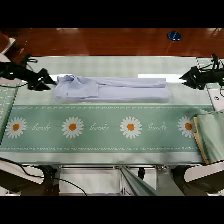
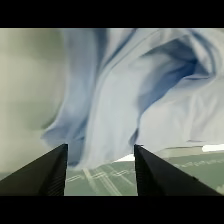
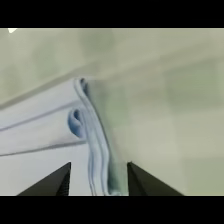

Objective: Fold the shirts.

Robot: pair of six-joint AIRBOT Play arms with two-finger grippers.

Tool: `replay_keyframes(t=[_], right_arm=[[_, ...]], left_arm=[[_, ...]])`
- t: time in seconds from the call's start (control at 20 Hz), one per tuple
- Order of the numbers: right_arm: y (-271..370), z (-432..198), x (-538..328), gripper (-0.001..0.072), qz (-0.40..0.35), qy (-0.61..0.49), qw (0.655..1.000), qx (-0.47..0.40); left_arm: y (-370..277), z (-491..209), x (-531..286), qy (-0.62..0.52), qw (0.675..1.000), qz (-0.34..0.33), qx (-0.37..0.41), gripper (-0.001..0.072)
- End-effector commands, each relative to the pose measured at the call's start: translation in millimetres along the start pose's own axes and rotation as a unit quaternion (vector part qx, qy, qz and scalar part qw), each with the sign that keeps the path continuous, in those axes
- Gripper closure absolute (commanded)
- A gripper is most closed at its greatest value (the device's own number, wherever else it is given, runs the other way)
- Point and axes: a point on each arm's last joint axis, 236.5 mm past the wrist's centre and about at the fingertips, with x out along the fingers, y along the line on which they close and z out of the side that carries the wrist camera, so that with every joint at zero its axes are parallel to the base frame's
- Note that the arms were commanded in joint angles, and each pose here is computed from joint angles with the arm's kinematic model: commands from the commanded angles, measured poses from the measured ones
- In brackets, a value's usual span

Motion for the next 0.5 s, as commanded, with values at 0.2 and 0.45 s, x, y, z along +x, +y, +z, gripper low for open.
replay_keyframes(t=[0.2,0.45], right_arm=[[-10.8,-28.1,39.6,0.0302,0.011,0.048,0.998,0.045],[20.2,-55.0,93.6,0.0303,0.028,0.094,0.995,0.027]], left_arm=[[-11.4,-24.0,-41.5,-0.255,0.967,0.013,-0.018,0.0203],[-61.4,-71.0,-5.1,-0.203,0.978,-0.005,0.054,0.0203]])
